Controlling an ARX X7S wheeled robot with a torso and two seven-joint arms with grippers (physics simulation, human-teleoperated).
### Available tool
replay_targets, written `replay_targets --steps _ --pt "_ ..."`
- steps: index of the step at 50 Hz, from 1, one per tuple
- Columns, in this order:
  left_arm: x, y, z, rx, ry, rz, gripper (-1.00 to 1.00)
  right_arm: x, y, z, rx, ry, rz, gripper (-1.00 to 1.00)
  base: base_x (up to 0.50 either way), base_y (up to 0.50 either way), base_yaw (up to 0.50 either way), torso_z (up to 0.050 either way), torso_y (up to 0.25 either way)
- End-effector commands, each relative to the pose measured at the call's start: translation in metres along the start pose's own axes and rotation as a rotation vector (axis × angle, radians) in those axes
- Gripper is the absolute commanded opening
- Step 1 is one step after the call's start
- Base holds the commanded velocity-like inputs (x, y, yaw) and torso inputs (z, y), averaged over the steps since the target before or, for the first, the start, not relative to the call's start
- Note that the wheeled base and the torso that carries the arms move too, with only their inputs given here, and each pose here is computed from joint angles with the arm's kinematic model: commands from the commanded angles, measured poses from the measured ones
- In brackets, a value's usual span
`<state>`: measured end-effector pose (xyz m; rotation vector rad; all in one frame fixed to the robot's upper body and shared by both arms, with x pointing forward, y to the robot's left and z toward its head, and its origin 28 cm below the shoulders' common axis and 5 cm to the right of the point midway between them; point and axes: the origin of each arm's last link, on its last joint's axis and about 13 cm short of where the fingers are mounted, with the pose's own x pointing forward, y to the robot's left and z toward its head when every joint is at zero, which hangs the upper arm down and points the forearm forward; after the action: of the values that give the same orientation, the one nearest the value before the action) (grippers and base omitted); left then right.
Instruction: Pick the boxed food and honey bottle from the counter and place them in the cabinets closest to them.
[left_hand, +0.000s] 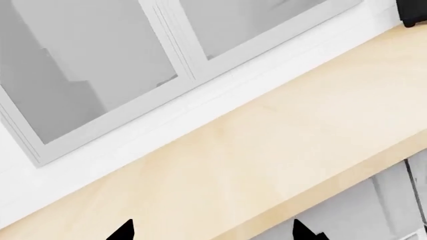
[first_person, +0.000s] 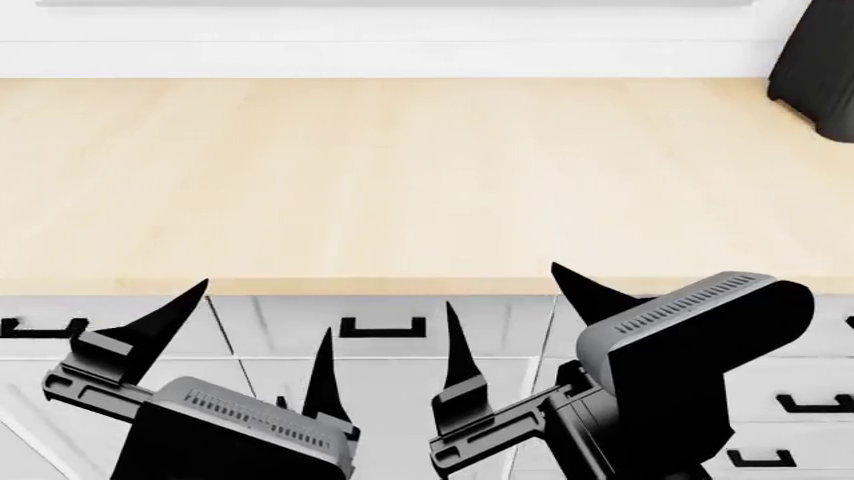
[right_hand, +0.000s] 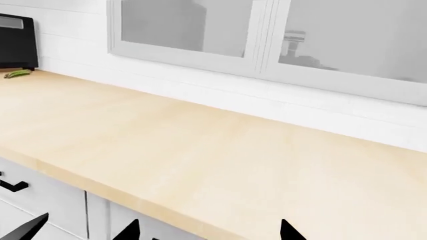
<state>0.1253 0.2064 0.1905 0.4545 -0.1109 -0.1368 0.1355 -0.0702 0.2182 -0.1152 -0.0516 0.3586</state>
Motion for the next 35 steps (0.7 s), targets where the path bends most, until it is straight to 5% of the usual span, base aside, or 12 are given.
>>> replay_targets --steps 1,35 --pt "-0.0001 -0.0002 0.0007 0.001 -0.001 -0.003 1.0 0.0004 -0.0002 -0.0004 -0.001 0.001 0.0 1.0 0.0 -0.5 0.0 0.0 0.0" --pt "0.0007 -0.0001 -0.0026 -0.004 0.001 -0.007 1.0 0.0013 0.0019 -0.0017 -0.003 0.01 0.006 1.0 0.0 -0.5 0.0 0.0 0.0"
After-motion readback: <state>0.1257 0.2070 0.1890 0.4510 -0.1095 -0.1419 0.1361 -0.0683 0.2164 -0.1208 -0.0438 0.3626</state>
